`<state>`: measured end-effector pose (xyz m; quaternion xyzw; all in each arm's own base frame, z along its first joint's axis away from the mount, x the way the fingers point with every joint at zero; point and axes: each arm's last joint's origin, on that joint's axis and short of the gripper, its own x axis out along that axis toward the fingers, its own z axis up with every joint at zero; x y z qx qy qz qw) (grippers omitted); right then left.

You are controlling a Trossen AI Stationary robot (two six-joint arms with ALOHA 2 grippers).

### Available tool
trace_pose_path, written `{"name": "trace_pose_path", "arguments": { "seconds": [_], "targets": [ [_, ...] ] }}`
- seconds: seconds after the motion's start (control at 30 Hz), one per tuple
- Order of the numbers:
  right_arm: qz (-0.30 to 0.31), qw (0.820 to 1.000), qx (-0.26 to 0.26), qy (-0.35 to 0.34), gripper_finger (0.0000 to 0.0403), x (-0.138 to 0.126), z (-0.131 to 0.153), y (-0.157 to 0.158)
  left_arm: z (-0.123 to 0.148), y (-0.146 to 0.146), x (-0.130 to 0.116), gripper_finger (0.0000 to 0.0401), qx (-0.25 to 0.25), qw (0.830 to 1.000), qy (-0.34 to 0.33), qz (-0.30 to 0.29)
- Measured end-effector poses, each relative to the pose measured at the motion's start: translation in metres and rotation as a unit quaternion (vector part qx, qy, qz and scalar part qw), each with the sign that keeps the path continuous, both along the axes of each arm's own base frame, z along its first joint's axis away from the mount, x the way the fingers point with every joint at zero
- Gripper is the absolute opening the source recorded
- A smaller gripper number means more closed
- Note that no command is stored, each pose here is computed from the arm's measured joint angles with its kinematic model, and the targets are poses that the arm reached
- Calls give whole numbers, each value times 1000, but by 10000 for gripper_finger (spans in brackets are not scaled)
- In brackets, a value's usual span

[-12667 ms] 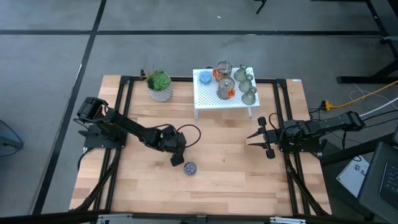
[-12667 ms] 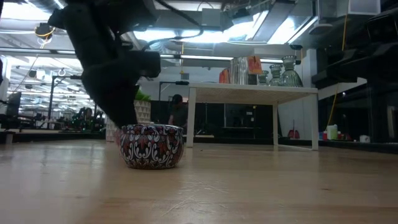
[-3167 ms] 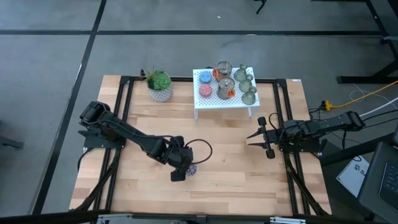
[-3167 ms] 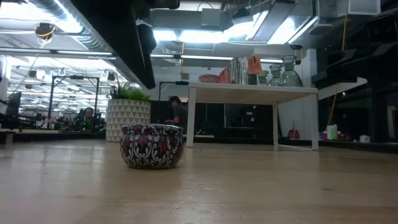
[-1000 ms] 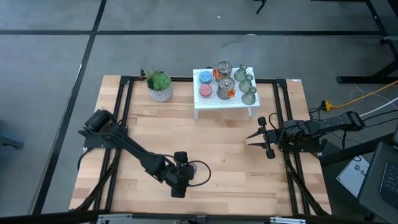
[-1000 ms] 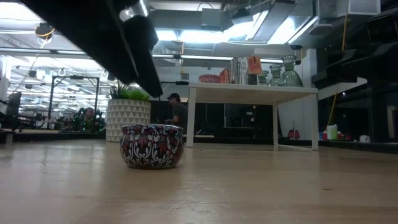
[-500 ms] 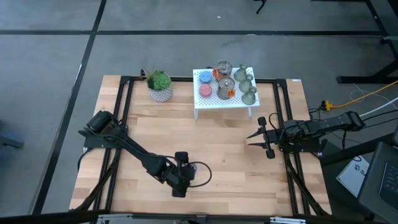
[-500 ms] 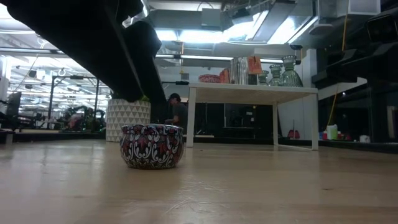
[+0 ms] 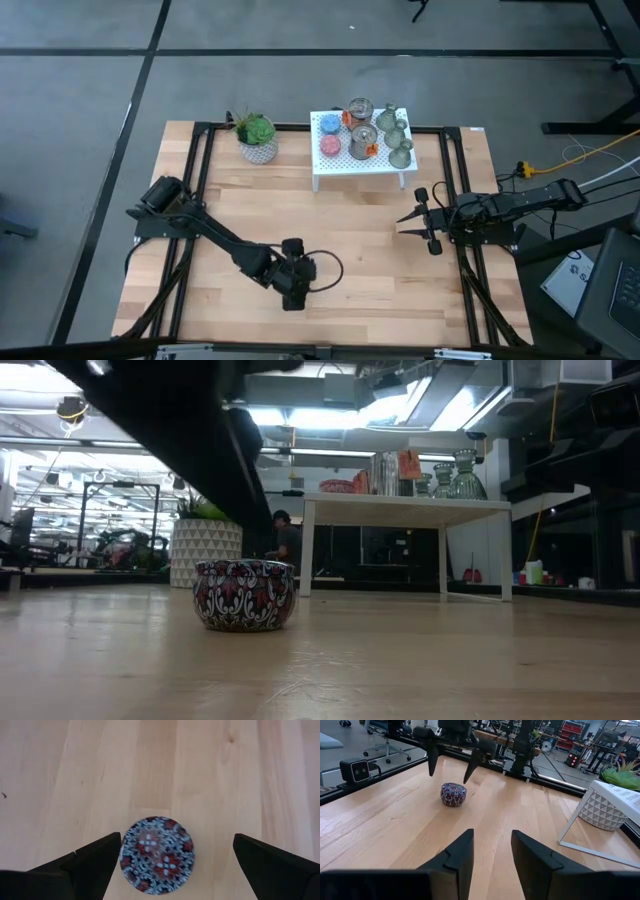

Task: Pick & Place candle stick holders
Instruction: Put the black scented candle on the shelf aligned with the blue and pink scented candles

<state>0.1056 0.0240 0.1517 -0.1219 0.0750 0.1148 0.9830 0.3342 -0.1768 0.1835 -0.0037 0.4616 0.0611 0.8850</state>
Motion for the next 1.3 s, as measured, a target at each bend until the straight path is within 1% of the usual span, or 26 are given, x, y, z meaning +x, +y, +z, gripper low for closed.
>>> {"name": "trace_pose_path", "arguments": {
  "seconds": [0.13, 0.27, 0.37, 0.53, 0.7, 0.9, 1.1, 1.3],
  "targets": [
    [0, 1000, 0, 0, 135, 0, 0, 0, -1, 10, 5, 384, -13, 1000, 6, 14],
    [0, 1000, 0, 0, 135, 0, 0, 0, -8, 14, 10, 384, -29, 999, 23, 7],
    [0, 1000, 0, 0, 135, 0, 0, 0, -22, 13, 12, 384, -34, 998, 47, 5],
    [0, 1000, 0, 0, 135, 0, 0, 0, -46, 11, 15, 384, -22, 997, 75, 5],
    [0, 1000, 0, 0, 135, 0, 0, 0, -49, 10, 16, 384, -30, 996, 79, 7],
    [0, 1000, 0, 0, 135, 0, 0, 0, -47, 11, 15, 380, -40, 996, 77, 27],
    [0, 1000, 0, 0, 135, 0, 0, 0, -47, 11, 15, 359, -38, 996, 75, 31],
    [0, 1000, 0, 0, 135, 0, 0, 0, -48, 11, 15, 308, -39, 996, 75, 35]
  ]
}}
